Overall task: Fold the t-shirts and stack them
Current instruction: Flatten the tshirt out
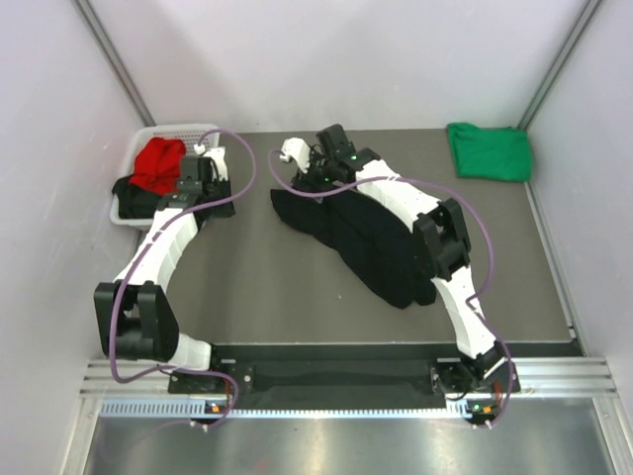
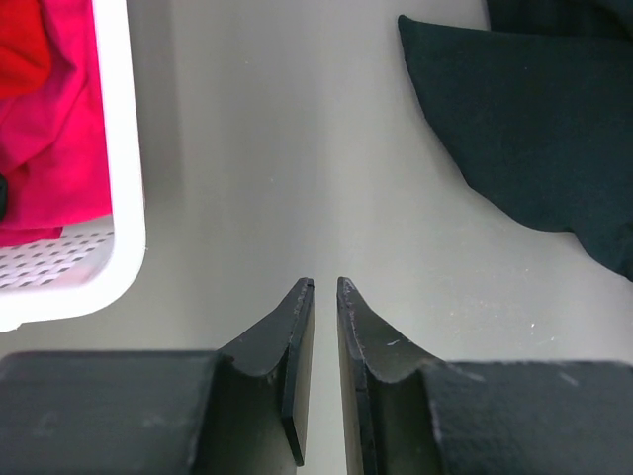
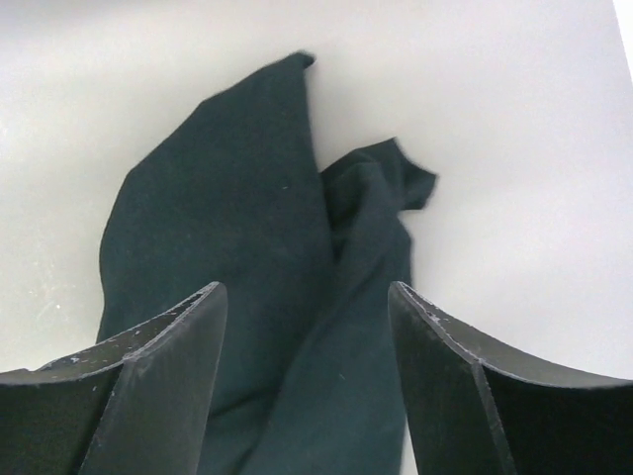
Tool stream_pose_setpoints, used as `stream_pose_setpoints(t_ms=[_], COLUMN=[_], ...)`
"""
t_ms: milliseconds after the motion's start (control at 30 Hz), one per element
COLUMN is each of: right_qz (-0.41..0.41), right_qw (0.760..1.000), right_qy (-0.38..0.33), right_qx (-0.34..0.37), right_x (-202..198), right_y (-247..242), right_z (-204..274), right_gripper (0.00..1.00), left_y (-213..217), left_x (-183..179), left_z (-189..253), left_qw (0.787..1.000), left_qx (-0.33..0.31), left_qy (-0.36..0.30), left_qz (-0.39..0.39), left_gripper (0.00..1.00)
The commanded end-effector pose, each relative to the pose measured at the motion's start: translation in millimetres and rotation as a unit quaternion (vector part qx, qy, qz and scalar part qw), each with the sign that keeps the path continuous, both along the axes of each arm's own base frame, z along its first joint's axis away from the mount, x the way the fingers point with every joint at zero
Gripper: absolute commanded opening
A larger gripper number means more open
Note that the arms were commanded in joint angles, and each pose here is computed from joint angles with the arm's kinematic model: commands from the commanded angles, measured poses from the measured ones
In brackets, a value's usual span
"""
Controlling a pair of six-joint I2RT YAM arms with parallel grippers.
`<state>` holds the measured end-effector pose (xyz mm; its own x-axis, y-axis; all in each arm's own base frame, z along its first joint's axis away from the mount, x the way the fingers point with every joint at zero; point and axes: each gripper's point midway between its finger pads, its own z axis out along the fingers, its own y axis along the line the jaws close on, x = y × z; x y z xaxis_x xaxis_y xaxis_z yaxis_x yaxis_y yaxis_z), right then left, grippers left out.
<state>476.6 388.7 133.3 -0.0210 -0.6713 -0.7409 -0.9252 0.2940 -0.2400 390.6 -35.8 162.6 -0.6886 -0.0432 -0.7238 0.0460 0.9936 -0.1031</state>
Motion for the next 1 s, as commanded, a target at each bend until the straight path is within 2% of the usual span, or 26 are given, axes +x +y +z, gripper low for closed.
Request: stream_pose_setpoints(t_ms=[0,133,233,267,333,367,433,467,533,633,733,833,967], right_qz=[0.003,-0.001,-0.005,-0.005,-0.018,-0.021,-0.027,-0.029,-0.032,-0.025,-0.020,-0.009,0.001], right_qw=[1.000,1.000,1.000,1.000,1.000,0.999,0.999,0.999,0.997,0.990,0.972,0.954,0.929], right_qy=[-0.013,-0.012,-0.015,-0.015,-0.021,-0.023,-0.032,-0.038,-0.063,-0.127,-0.213,-0.276,-0.341], right_qx=[0.008,-0.001,-0.005,-0.007,-0.010,-0.010,-0.008,-0.006,0.012,0.048,0.095,0.120,0.141], right_x=[5.4,7.0,8.7,8.3,13.1,14.7,17.6,19.1,23.0,21.8,12.0,-2.1,-22.1], right_y=[15.9,13.6,12.1,12.3,9.4,8.9,7.2,6.1,7.8,7.9,-0.1,-6.0,-12.3], right_z=[-2.3,-10.1,-12.6,-14.6,-14.6,-14.3,-6.9,-1.6,21.7,89.0,183.7,246.0,304.5], right_gripper=[0.66,0.61,0.46,0.37,0.32,0.22,0.10,0.00,0.00,0.00,0.00,0.00,0.00], left_y=[-0.3,-2.1,-3.0,-2.8,-3.5,-4.0,-4.4,-4.4,-4.5,-4.6,-4.7,-4.5,-4.3], left_x=[5.6,8.4,10.3,11.3,13.0,13.6,15.1,15.4,16.5,17.8,19.7,22.5,26.4], left_z=[15.1,14.8,13.8,12.0,14.1,12.0,14.6,13.9,14.6,16.5,18.5,20.4,24.1], left_qw=[0.999,0.999,0.999,0.999,0.999,0.999,0.999,0.999,0.999,0.999,0.999,0.999,0.998], left_qx=[-0.014,-0.020,-0.022,-0.023,-0.024,-0.025,-0.026,-0.026,-0.026,-0.027,-0.028,-0.029,-0.032], left_qy=[-0.031,-0.031,-0.030,-0.029,-0.031,-0.028,-0.031,-0.030,-0.030,-0.035,-0.041,-0.046,-0.053], left_qz=[0.002,0.000,-0.001,0.000,-0.001,-0.002,-0.002,-0.002,-0.002,-0.002,-0.002,0.001,0.004], left_gripper=[0.21,0.21,0.21,0.22,0.22,0.22,0.22,0.22,0.22,0.22,0.22,0.22,0.21])
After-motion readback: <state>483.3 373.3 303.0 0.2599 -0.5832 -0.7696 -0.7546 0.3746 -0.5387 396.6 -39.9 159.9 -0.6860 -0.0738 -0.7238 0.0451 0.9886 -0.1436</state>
